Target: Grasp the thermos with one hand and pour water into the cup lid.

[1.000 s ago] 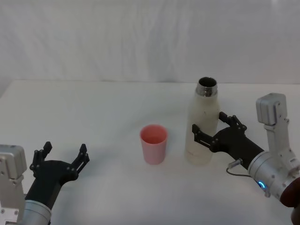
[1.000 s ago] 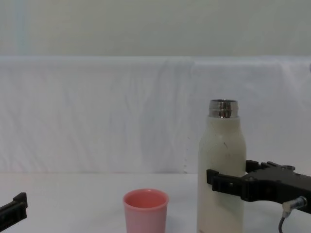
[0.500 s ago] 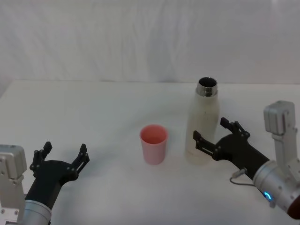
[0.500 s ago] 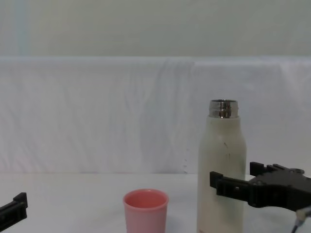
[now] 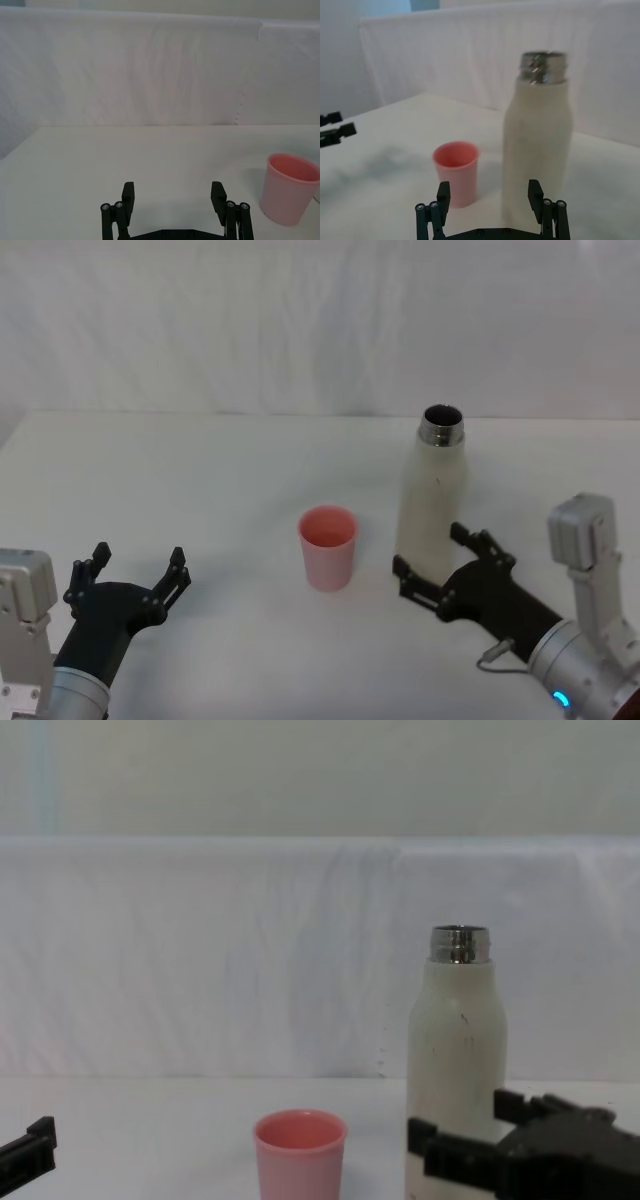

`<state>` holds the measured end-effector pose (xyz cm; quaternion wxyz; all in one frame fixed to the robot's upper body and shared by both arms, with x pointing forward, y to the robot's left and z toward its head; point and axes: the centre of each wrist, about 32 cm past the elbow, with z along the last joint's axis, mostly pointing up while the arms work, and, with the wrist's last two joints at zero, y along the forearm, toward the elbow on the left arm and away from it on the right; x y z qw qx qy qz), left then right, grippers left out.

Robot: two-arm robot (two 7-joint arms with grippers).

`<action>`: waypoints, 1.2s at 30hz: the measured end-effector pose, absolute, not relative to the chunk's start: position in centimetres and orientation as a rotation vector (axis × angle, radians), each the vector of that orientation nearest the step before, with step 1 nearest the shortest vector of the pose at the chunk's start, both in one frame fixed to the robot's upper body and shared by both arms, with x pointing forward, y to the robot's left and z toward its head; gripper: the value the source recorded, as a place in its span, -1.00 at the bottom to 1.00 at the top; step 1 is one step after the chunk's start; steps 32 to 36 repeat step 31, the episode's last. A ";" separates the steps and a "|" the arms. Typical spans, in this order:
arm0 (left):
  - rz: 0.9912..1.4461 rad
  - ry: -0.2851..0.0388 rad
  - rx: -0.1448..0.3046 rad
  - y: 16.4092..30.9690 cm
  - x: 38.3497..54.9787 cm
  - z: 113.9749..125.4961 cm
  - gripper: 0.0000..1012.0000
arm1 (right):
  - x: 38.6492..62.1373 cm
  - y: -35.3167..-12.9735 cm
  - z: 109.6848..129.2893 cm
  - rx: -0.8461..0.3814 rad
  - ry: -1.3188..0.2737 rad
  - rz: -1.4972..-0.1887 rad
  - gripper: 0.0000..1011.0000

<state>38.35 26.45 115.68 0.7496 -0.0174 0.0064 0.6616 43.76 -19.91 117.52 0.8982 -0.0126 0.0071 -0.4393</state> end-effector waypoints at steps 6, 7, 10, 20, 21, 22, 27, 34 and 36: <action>1.446 0.014 -0.038 26.5 38.4 115.7 0.98 | 43.7 -18.9 116.4 -0.039 0.029 -0.882 0.98; 1.446 0.014 -0.038 26.5 38.4 115.7 0.98 | 43.7 -18.7 116.2 -0.038 0.033 -0.878 0.98; 1.446 0.014 -0.038 26.5 38.4 115.7 0.98 | 43.8 -18.3 115.9 -0.033 0.041 -0.869 0.98; 1.446 0.014 -0.038 26.5 38.4 115.7 0.98 | 43.8 -18.1 115.8 -0.030 0.047 -0.865 0.98; 1.446 0.014 -0.038 26.5 38.4 115.7 0.98 | 43.8 -18.1 115.8 -0.030 0.047 -0.865 0.98; 1.446 0.014 -0.038 26.5 38.4 115.7 0.98 | 43.8 -18.1 115.8 -0.030 0.047 -0.865 0.98; 1.446 0.014 -0.038 26.5 38.4 115.7 0.98 | 43.8 -18.2 115.8 -0.030 0.046 -0.865 0.98; 1.446 0.014 -0.038 26.5 38.4 115.7 0.98 | 43.8 -18.2 115.8 -0.030 0.045 -0.866 0.98; 1.446 0.014 -0.038 26.5 38.4 115.7 0.98 | 43.8 -18.2 115.8 -0.030 0.045 -0.866 0.98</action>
